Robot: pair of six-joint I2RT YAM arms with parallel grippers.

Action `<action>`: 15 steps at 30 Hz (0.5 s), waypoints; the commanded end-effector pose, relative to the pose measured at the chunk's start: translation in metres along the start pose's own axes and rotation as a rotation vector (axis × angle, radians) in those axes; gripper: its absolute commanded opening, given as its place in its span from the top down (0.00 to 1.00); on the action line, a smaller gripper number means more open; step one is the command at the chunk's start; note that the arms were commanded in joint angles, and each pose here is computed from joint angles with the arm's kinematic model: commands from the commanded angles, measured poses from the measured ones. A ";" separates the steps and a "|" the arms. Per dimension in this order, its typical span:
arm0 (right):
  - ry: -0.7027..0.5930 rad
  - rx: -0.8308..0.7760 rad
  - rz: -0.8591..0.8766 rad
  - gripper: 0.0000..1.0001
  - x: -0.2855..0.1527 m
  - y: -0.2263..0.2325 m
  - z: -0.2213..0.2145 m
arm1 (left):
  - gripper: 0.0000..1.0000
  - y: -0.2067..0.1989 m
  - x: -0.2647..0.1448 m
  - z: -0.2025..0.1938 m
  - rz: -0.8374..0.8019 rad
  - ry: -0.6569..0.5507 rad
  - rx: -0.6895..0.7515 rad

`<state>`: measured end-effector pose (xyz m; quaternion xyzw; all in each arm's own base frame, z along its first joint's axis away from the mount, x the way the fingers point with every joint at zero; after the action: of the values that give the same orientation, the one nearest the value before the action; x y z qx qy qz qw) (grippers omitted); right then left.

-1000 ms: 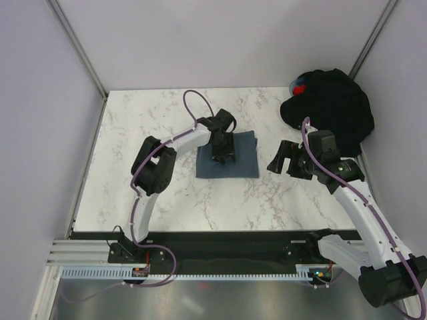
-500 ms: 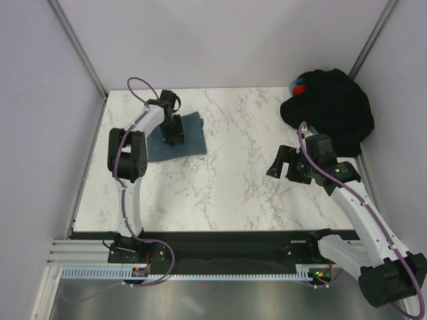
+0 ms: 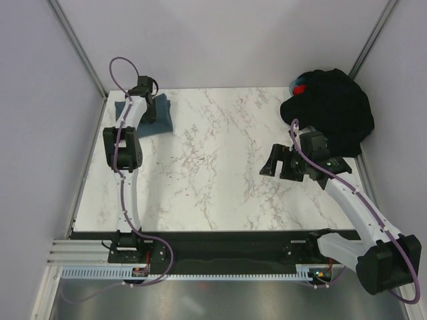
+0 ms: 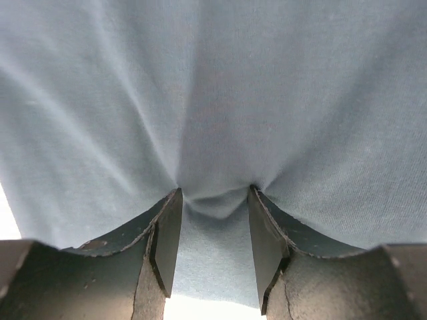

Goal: Fold and stack the t-shirts
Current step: Neatly place the folded tshirt to the corner

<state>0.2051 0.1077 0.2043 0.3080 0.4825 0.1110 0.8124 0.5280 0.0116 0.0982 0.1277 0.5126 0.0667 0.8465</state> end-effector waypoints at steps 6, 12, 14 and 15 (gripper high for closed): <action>0.054 -0.047 0.066 0.03 0.021 0.004 0.006 | 0.48 0.094 0.038 0.025 0.376 -0.134 0.139; 0.107 -0.030 0.073 0.03 0.043 0.001 0.009 | 0.44 0.110 0.040 0.043 0.472 -0.234 0.094; 0.122 -0.021 0.083 0.03 0.048 0.002 0.010 | 0.43 0.114 0.034 0.049 0.496 -0.270 0.071; 0.124 -0.019 0.087 0.03 0.050 0.002 0.010 | 0.43 0.118 0.031 0.051 0.513 -0.281 0.057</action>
<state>0.2300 0.1221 0.1687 0.3083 0.5355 0.1348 0.7746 0.5768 0.1180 0.1057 0.2573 0.3967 0.2074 0.8564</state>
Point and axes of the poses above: each gripper's point midway between its finger pads, its own x axis out along the fingers, its own y axis along the line the jaws close on, z = x × y, the point moved 7 cm from there along -x, back along the fingers, and after that the axes turned 12 degrees about x, right-handed, at the moved point
